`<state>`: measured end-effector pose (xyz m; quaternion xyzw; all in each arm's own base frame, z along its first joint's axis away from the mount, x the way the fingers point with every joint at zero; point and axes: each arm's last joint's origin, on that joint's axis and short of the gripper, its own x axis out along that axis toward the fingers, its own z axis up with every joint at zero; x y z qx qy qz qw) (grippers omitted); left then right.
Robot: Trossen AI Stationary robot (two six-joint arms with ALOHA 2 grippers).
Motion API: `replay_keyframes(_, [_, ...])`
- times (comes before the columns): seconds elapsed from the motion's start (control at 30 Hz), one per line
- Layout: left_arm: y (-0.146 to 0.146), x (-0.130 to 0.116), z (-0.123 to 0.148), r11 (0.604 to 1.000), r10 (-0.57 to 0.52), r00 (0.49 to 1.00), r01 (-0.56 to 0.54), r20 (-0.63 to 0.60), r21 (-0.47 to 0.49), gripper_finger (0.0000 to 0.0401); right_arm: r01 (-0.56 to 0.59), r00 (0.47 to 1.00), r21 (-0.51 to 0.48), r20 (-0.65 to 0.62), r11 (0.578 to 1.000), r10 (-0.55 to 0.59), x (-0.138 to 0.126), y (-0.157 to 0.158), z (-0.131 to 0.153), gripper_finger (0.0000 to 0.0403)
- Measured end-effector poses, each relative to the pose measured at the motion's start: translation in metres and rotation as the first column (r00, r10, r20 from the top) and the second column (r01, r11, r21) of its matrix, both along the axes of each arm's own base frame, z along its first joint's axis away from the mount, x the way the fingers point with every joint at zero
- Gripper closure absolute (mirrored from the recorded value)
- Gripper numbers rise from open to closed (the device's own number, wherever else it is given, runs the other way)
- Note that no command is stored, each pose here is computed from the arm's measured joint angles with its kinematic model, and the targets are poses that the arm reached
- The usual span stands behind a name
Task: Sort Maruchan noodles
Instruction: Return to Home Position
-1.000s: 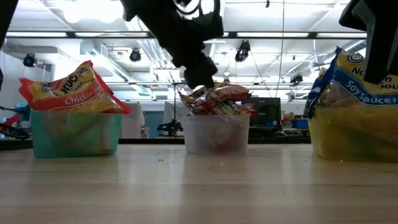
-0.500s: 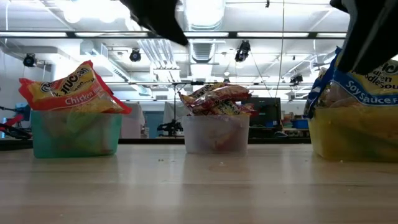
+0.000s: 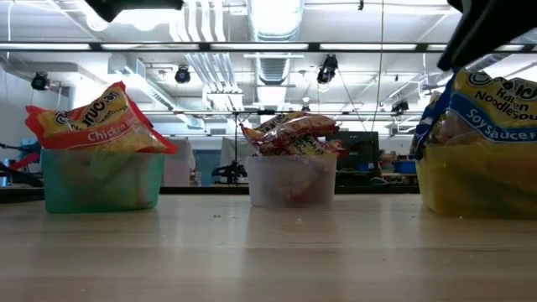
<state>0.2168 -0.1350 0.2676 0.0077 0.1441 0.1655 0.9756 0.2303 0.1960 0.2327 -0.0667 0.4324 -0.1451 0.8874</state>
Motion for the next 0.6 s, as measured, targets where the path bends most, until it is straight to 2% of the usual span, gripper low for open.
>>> replay_keyframes(0.13, [-0.008,-0.009,-0.012,0.996,-0.029,0.998,0.034,0.062,-0.088,0.0243,-0.105,0.983,0.083,0.162,0.991,0.09,-0.015,-0.015,0.003,0.0252])
replay_keyframes(0.23, [-0.01,-0.013,-0.02,0.994,-0.022,0.995,0.031,0.093,-0.105,0.0243,-0.204,0.941,0.118,0.298,0.972,0.162,-0.025,-0.026,0.003,0.0252])
replay_keyframes(0.43, [-0.005,-0.02,-0.037,0.995,0.085,0.988,-0.078,0.127,-0.066,0.0243,-0.384,0.819,0.143,0.51,0.912,0.264,-0.042,-0.053,-0.01,0.0252])
replay_keyframes(0.6, [-0.002,-0.023,-0.046,0.994,0.106,0.987,-0.101,0.124,-0.048,0.0243,-0.527,0.708,0.174,0.631,0.832,0.316,-0.051,-0.069,-0.028,0.0252])
